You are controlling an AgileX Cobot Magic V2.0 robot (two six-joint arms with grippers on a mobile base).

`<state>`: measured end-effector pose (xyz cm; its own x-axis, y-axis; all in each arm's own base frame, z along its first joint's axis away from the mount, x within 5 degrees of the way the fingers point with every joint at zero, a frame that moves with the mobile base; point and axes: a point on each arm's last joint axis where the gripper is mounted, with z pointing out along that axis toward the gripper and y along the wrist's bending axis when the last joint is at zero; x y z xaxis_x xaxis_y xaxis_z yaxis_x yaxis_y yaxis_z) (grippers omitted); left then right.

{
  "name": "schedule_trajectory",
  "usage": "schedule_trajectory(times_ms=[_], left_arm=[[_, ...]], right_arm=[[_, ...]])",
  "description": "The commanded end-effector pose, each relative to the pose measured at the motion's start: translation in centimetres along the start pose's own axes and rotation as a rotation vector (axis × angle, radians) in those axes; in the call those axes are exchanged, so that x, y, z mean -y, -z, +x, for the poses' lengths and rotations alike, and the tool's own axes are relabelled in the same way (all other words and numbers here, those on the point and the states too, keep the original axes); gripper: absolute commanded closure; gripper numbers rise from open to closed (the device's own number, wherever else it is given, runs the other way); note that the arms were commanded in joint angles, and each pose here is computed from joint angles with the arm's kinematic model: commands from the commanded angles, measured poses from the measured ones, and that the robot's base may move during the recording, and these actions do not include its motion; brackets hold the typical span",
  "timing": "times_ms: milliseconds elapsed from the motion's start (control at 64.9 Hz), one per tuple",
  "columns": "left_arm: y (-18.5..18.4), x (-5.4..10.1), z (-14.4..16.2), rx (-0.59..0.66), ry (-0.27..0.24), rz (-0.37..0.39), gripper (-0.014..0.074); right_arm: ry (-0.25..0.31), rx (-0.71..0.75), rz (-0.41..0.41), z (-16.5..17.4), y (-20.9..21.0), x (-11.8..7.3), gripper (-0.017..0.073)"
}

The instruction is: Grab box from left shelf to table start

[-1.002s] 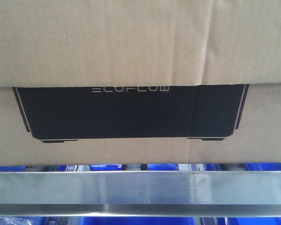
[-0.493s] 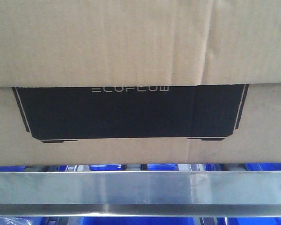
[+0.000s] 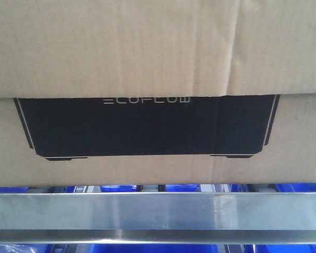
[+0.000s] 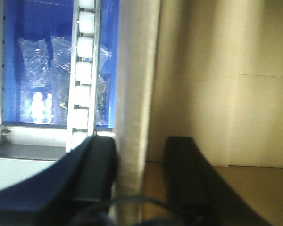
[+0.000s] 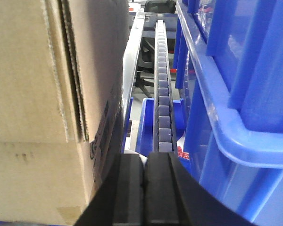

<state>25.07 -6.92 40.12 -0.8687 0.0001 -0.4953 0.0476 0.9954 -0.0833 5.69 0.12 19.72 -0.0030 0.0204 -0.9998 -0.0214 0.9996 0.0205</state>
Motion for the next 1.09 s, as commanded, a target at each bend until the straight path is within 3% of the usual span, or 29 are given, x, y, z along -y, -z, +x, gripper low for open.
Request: schedule_trajectory(times_ms=[0,385,539,1079], left_arm=[[1.58,-0.2,0.37,0.003,0.003,-0.002,0.0494],[1.58,-0.21,0.39,0.001,0.003,-0.003,0.0601],[1.58,-0.21,0.39,0.001,0.003,-0.003,0.0699],[1.58,-0.17,0.4,0.0,0.004,0.001,0.0696]], right_arm=[[0.011,0.12,0.001,-1.5,0.25,-0.01,0.051],[0.011,0.12,0.001,-1.5,0.25,-0.01,0.051],[0.011,0.12,0.001,-1.5,0.25,-0.01,0.051],[0.011,0.12,0.001,-1.5,0.25,-0.01,0.051]])
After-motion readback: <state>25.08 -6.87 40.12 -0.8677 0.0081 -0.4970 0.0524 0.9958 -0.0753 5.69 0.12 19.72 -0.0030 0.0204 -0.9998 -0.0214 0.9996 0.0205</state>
